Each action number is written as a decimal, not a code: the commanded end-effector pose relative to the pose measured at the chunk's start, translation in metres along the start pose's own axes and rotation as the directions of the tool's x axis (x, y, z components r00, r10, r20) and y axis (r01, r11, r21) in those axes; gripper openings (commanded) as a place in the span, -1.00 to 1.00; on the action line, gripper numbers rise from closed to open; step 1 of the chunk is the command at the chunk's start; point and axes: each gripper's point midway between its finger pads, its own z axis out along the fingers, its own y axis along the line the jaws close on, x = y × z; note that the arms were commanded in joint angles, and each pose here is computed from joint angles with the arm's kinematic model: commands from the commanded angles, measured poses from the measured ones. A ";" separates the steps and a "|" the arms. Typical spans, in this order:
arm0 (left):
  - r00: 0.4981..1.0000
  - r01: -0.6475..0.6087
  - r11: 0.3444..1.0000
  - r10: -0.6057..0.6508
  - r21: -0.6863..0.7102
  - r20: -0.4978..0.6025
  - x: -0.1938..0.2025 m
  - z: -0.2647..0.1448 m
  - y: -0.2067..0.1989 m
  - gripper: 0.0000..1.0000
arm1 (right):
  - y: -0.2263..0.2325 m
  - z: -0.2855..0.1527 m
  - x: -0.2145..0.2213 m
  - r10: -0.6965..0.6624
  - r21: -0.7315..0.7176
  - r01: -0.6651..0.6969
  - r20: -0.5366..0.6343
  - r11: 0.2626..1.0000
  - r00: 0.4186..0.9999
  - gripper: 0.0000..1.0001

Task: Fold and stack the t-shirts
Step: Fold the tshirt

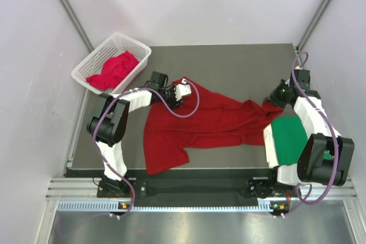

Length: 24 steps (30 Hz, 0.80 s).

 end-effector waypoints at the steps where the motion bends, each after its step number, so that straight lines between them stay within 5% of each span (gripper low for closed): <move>1: 0.996 -0.081 0.997 0.081 -0.019 0.036 -0.017 0.004 0.013 -0.19 | 0.006 -0.002 -0.015 -0.014 -0.035 0.016 0.046 0.999 0.999 -1.00; 3: 0.996 -0.087 0.996 0.088 -0.011 0.027 -0.016 0.006 0.012 -0.45 | 0.005 -0.001 -0.014 -0.015 -0.032 0.016 0.043 0.999 0.999 -1.00; 4: 0.996 -0.090 0.996 0.090 -0.013 0.020 -0.015 0.005 0.012 -0.78 | 0.004 -0.001 -0.015 -0.015 -0.030 0.016 0.043 0.999 0.999 -1.00; 6: 0.995 -0.101 0.995 0.101 -0.027 -0.003 -0.014 0.001 0.011 -0.95 | 0.003 0.000 -0.015 -0.013 -0.027 0.014 0.044 1.000 0.999 -1.00; 15: 0.987 -0.138 0.934 0.159 -0.329 0.037 -0.079 -0.067 0.051 -1.00 | 0.034 -0.021 -0.043 0.023 -0.097 -0.014 0.097 0.995 0.995 -1.00; 20: 0.950 -0.149 0.747 0.290 -0.648 0.117 -0.163 -0.143 0.102 -1.00 | 0.086 -0.070 -0.119 0.069 -0.177 -0.016 0.300 0.984 0.952 -1.00; 24: 0.920 -0.059 0.492 0.365 -0.869 0.144 -0.225 -0.217 0.148 -1.00 | 0.136 -0.103 -0.175 0.152 -0.300 -0.027 0.402 0.954 0.903 -1.00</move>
